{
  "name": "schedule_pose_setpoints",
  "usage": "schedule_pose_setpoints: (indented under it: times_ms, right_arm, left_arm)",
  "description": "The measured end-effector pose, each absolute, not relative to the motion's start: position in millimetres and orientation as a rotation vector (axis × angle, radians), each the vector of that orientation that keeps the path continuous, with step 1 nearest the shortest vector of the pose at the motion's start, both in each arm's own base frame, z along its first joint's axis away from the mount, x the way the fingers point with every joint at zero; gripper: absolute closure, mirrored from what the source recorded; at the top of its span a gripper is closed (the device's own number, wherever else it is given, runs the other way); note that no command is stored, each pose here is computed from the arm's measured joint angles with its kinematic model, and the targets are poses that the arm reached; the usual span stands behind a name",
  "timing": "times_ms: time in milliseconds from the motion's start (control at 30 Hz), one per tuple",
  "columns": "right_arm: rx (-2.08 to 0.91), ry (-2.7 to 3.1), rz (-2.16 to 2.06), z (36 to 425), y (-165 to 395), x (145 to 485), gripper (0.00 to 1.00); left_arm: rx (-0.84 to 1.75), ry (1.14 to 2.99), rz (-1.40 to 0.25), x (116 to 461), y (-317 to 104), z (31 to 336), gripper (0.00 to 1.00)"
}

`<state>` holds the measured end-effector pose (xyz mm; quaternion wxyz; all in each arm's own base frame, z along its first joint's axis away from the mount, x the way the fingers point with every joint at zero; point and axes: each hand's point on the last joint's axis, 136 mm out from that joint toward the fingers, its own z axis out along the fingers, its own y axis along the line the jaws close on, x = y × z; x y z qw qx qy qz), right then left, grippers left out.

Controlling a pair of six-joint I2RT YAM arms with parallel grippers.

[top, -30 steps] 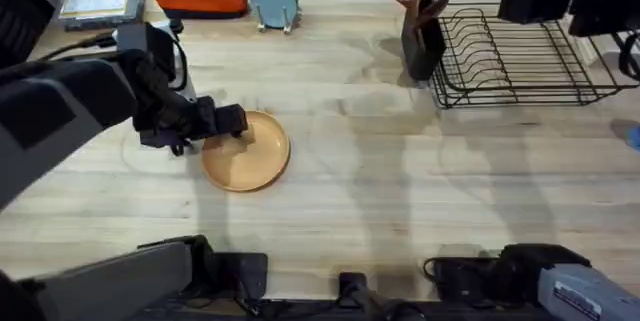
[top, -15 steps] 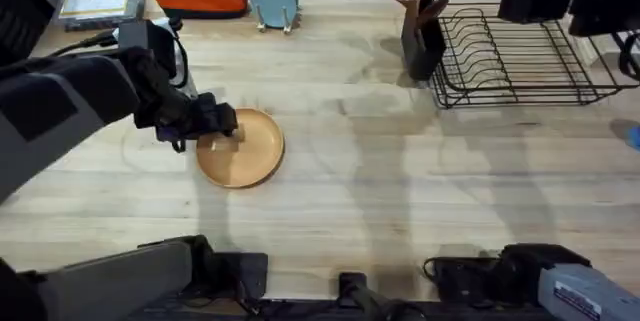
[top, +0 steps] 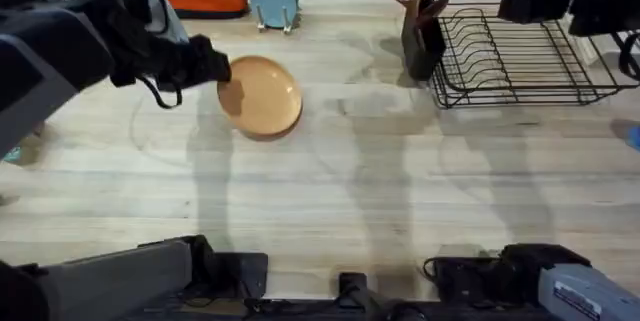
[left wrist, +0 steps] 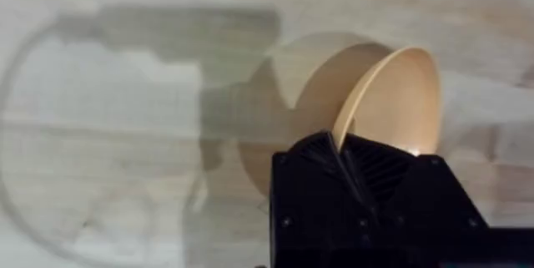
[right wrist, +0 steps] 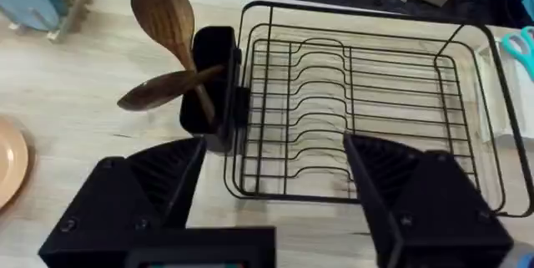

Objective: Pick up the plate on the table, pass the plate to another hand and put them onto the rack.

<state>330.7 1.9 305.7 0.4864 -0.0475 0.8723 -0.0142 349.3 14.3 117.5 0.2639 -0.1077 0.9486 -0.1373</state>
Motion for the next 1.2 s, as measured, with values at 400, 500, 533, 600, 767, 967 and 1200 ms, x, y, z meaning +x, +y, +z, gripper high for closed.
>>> schedule_pose_setpoints:
  times_ms: [400,500,533,600,767,967,1200]
  right_arm:
    - [-0.115,2.122,-0.033,306,2,331,0.003]
    - [-0.114,2.122,-0.033,306,2,331,0.003]
    - [-0.109,2.122,-0.03,306,2,331,0.003]
    - [-0.084,2.124,-0.016,306,2,331,0.003]
    - [0.126,2.143,0.189,302,13,328,0.004]
    - [0.152,2.137,0.396,307,41,326,0.004]
    - [0.03,2.138,0.486,309,85,324,0.003]
  left_arm:
    - [-0.19,2.256,-0.727,398,-23,193,0.959]
    - [-0.192,2.211,-0.809,401,-31,204,0.959]
    - [-0.198,2.2,-0.835,402,-33,207,0.959]
    - [-0.219,2.187,-0.88,402,-36,211,0.959]
    - [-0.299,2.187,-0.968,400,-41,214,0.959]
    - [-0.31,2.188,-0.977,400,-42,214,0.959]
    - [-0.313,2.188,-0.979,400,-42,214,0.959]
